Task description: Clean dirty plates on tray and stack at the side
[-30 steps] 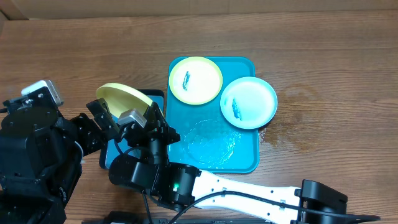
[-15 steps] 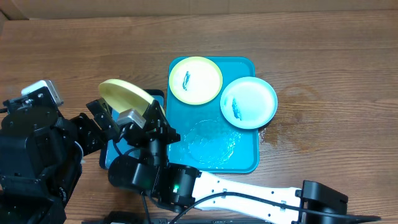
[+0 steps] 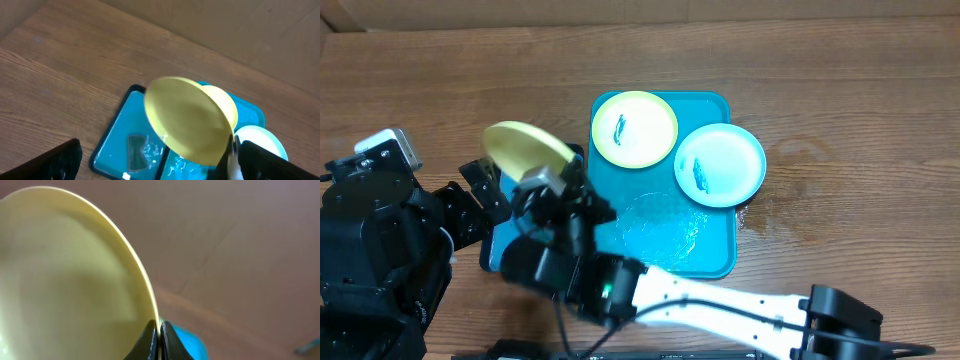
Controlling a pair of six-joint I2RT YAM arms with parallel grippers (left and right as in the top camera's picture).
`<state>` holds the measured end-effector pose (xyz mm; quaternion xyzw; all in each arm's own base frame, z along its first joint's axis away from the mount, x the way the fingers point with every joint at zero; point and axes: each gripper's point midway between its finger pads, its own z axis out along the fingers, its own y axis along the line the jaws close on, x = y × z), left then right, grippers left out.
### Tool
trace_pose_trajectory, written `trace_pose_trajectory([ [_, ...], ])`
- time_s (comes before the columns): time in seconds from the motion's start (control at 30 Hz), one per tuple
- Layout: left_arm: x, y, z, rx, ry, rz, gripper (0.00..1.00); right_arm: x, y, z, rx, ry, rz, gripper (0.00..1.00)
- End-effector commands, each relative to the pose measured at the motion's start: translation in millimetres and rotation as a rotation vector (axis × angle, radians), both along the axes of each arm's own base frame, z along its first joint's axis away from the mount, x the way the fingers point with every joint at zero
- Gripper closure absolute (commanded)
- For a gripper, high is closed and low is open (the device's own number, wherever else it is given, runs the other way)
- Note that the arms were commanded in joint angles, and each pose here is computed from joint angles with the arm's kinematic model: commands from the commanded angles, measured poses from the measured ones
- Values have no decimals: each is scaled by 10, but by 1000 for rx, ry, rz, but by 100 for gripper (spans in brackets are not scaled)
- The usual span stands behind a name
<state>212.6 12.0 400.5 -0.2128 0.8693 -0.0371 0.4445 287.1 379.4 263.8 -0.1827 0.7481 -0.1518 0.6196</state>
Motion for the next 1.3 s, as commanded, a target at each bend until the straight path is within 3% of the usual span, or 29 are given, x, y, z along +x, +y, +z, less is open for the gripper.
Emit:
trace_pose_trajectory([
  [0.0,-17,36,65,18,-18,7,0,125,72,-173,330,197,66,96],
  [0.17,-14,35,65,18,-18,7,0,170,190,-632,582,649,197,96],
  [0.3,-17,36,62,20,-16,6,0,362,-87,-265,808,840,311,96],
  [0.4,-30,37,44,23,-7,4,0,597,-645,133,942,854,326,96],
  [0.47,-31,38,43,30,-5,-1,0,748,-1176,219,1013,851,220,96],
  [0.6,-31,38,43,44,-3,-12,0,945,-2680,-75,1094,818,-257,96],
  [0.8,-30,38,44,44,-3,-11,0,542,-4454,-918,1092,855,-908,96],
  [0.97,-30,38,44,44,-3,-11,0,129,-4883,-1735,1125,965,-1144,96],
  [1.1,-31,38,43,44,-3,-12,0,-82,-4814,-2227,1117,1036,-1184,96],
  [1.27,-30,38,45,44,-4,-11,0,-224,-4590,-2439,1042,1102,-1165,96],
])
